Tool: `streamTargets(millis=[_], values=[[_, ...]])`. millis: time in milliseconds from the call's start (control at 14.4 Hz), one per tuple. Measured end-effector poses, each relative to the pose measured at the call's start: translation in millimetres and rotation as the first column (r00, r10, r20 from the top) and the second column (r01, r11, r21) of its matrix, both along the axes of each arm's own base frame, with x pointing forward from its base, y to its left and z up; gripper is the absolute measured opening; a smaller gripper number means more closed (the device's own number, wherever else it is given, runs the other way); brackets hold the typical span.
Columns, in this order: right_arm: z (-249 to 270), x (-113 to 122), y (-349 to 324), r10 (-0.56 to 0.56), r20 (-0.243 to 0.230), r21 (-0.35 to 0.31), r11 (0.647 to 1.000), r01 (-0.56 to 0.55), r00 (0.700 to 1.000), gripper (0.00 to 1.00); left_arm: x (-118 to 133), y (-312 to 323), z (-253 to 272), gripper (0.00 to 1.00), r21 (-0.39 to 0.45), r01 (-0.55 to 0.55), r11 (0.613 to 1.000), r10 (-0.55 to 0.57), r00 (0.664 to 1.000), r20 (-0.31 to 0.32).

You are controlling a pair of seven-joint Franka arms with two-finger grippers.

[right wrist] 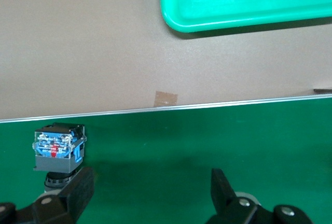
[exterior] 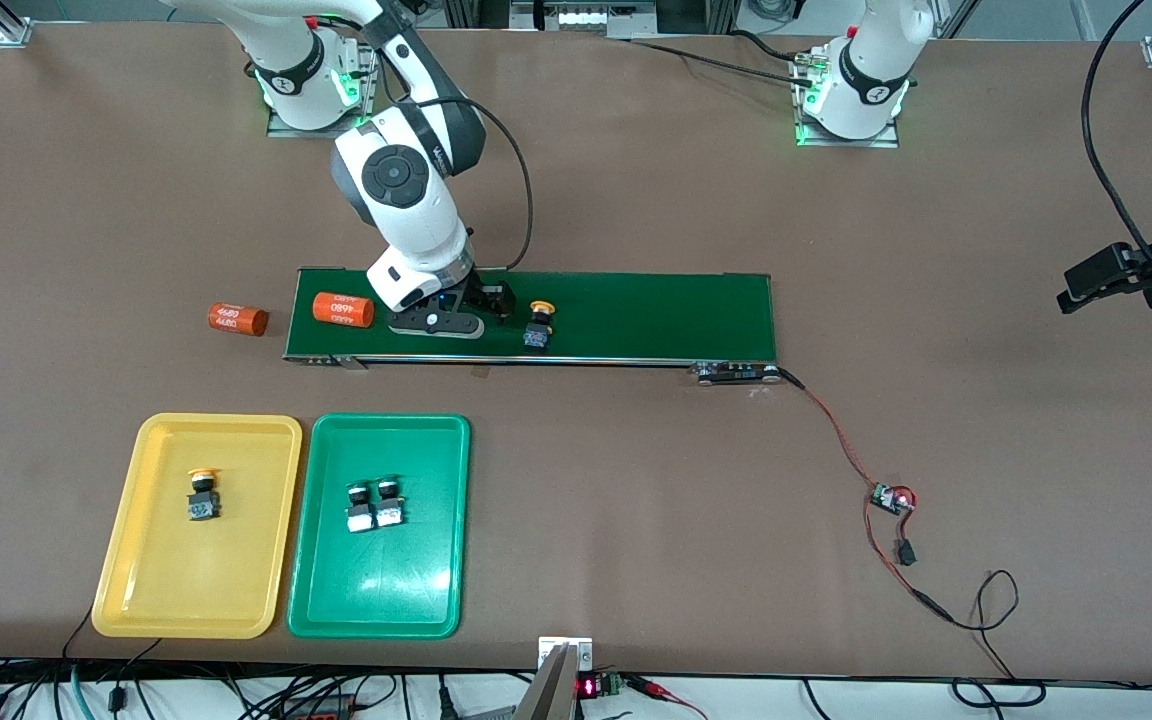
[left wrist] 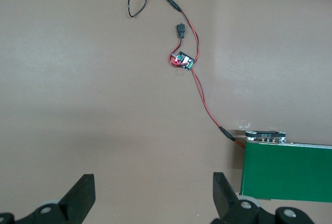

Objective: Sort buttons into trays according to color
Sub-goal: 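Push the orange cylinder off the belt end with the right gripper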

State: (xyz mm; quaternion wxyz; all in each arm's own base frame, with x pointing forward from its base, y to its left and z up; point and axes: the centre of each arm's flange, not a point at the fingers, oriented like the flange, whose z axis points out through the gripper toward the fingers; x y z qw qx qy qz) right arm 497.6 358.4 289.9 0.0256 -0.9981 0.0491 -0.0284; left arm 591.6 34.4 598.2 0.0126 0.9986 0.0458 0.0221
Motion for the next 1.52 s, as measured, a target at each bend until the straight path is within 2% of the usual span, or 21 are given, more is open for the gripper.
streamTargets(millis=[1315, 1523], values=[[-6.4, 0.6, -1.7, -0.004, -0.008, -0.007, 1.000, 0.004, 1.000, 1.00, -0.3, -5.2, -0.5, 1.00, -0.001, 0.009, 1.000, -0.009, 1.000, -0.006], [-6.4, 1.0, -2.2, -0.005, -0.008, -0.007, 1.000, 0.005, 1.000, 1.00, -2.3, -3.5, -2.3, 1.00, -0.002, 0.006, 1.000, -0.006, 1.000, -0.025]])
